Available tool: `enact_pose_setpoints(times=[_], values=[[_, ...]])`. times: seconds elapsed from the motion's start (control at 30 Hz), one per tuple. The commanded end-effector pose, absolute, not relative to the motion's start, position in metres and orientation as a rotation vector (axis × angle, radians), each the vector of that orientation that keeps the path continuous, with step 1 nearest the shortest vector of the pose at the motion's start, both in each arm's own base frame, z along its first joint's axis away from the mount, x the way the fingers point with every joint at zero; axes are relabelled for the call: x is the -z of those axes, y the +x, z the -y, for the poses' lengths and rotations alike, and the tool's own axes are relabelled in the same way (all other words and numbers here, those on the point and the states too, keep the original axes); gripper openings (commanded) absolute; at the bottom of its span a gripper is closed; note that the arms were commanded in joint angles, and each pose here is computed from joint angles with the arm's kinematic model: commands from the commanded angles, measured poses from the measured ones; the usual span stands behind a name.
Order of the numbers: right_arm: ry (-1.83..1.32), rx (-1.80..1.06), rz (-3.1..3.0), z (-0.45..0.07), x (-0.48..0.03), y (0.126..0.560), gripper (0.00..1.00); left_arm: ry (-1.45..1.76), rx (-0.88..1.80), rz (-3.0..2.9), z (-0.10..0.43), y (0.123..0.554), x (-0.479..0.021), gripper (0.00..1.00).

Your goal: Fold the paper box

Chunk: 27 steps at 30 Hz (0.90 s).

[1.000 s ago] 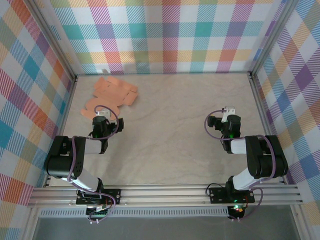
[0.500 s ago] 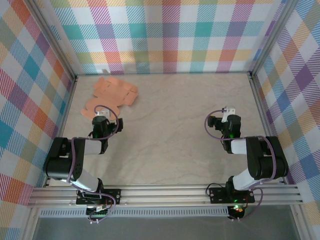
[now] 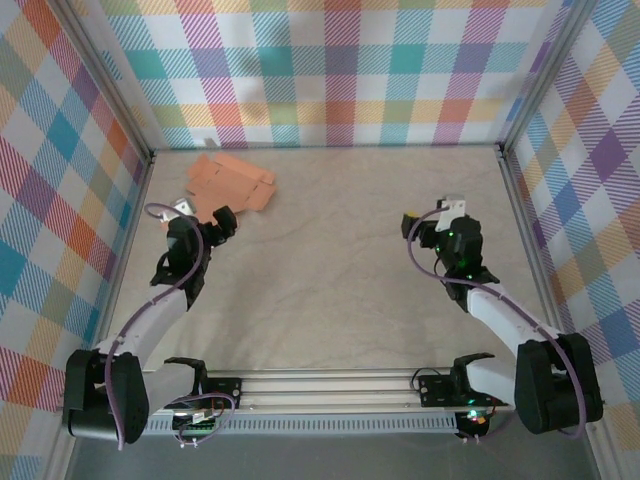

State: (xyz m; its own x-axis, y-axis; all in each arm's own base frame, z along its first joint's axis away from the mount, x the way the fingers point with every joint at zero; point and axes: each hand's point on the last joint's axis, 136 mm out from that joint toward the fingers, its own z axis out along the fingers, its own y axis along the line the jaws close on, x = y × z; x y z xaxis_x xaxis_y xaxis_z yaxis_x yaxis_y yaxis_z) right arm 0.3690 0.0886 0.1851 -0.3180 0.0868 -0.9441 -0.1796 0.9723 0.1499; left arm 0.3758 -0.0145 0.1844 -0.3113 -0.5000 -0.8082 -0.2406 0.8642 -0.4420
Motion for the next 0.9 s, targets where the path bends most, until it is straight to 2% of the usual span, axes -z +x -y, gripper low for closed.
enact_pose_setpoints(times=[0.0,0.17,0.3,0.4,0.53,0.7,0.87], values=[[-0.145,-0.422,-1.919,-0.136,-0.188,0.359,1.00,-0.809,0.446,-1.965,0.025,0.382,-0.167,1.00],[-0.211,-0.626,-1.949,-0.193,-0.185,0.350,1.00,-1.183,0.270,-2.038,0.000,0.377,-0.137,1.00],[-0.241,-0.701,-1.977,-0.218,-0.178,0.347,1.00,-1.435,0.329,-2.041,0.007,0.372,-0.117,1.00],[-0.261,-0.719,-1.994,-0.226,-0.171,0.346,1.00,-1.556,0.354,-1.999,0.008,0.372,-0.104,0.96],[-0.267,-0.732,-2.013,-0.230,-0.166,0.344,1.00,-1.608,0.338,-1.957,0.002,0.373,-0.096,0.91],[-0.260,-0.746,-2.048,-0.235,-0.162,0.347,1.00,-1.611,0.348,-1.962,0.005,0.386,-0.093,0.91],[-0.261,-0.764,-2.060,-0.239,-0.159,0.349,1.00,-1.615,0.555,-2.004,0.037,0.427,-0.090,0.91]])
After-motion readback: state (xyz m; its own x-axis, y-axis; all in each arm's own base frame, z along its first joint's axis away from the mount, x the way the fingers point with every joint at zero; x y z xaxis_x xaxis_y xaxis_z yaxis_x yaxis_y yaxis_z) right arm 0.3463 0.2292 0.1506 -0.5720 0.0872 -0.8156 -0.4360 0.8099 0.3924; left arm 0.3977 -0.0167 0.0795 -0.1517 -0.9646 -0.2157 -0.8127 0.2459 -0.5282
